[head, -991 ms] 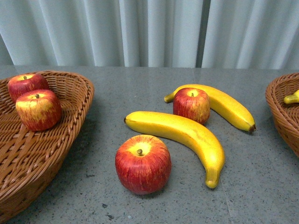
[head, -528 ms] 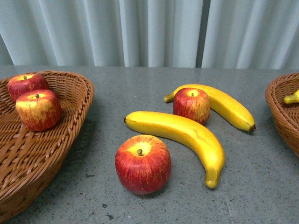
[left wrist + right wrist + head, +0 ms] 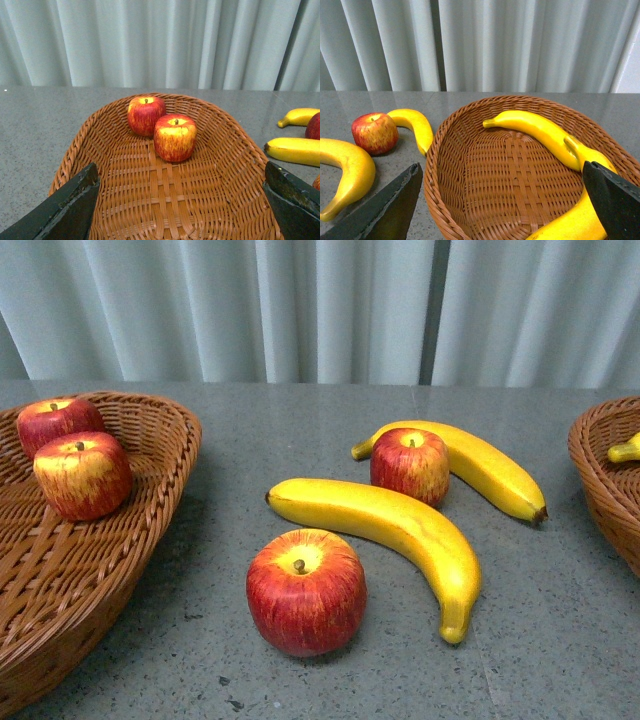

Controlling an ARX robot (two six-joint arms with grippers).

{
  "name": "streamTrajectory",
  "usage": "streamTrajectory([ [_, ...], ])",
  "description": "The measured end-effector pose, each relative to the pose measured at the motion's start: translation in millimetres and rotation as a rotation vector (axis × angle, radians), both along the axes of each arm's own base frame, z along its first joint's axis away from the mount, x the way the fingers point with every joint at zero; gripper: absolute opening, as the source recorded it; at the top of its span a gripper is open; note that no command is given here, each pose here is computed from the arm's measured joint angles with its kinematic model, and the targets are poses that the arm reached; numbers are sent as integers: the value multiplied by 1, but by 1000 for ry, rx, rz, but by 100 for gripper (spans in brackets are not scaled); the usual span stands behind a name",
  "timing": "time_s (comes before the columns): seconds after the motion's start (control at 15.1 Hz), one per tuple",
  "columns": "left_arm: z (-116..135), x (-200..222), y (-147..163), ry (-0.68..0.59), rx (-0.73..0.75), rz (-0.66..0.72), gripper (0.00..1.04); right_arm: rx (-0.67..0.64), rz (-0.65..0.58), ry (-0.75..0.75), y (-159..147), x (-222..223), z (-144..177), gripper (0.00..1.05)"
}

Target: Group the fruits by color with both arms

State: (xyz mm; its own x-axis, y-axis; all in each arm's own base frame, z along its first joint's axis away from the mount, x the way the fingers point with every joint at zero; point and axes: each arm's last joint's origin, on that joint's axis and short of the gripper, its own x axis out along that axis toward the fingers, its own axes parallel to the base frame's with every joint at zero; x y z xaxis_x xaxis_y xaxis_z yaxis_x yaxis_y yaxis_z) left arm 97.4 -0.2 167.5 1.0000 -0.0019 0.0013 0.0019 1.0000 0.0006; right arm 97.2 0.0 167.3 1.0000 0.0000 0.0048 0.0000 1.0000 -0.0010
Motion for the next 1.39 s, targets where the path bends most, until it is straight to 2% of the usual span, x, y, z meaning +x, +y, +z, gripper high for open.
streamTrajectory([
  [0.59,0,0,0,0,0,0,98,0,0,0,0,0,0,98],
  [0.66,-2,0,0,42,7,37,98,0,0,0,0,0,0,98],
  [0.73,-1,4,-3,129,52,150,98,1,-2,0,0,0,0,98],
  [0.86,24,20,0,86,140,326,98,0,-1,1,0,0,0,98],
  [0.92,44,32,0,12,175,305,98,0,0,1,0,0,0,98],
  [0.99,64,50,-4,-39,207,217,98,0,0,0,0,0,0,98],
  [1.06,75,73,-13,-8,228,91,98,0,0,0,0,0,0,98],
  [1.25,78,129,-51,186,231,-307,98,0,0,0,0,0,0,98],
  [1.39,74,149,-76,263,259,-436,98,0,0,0,0,0,0,98],
])
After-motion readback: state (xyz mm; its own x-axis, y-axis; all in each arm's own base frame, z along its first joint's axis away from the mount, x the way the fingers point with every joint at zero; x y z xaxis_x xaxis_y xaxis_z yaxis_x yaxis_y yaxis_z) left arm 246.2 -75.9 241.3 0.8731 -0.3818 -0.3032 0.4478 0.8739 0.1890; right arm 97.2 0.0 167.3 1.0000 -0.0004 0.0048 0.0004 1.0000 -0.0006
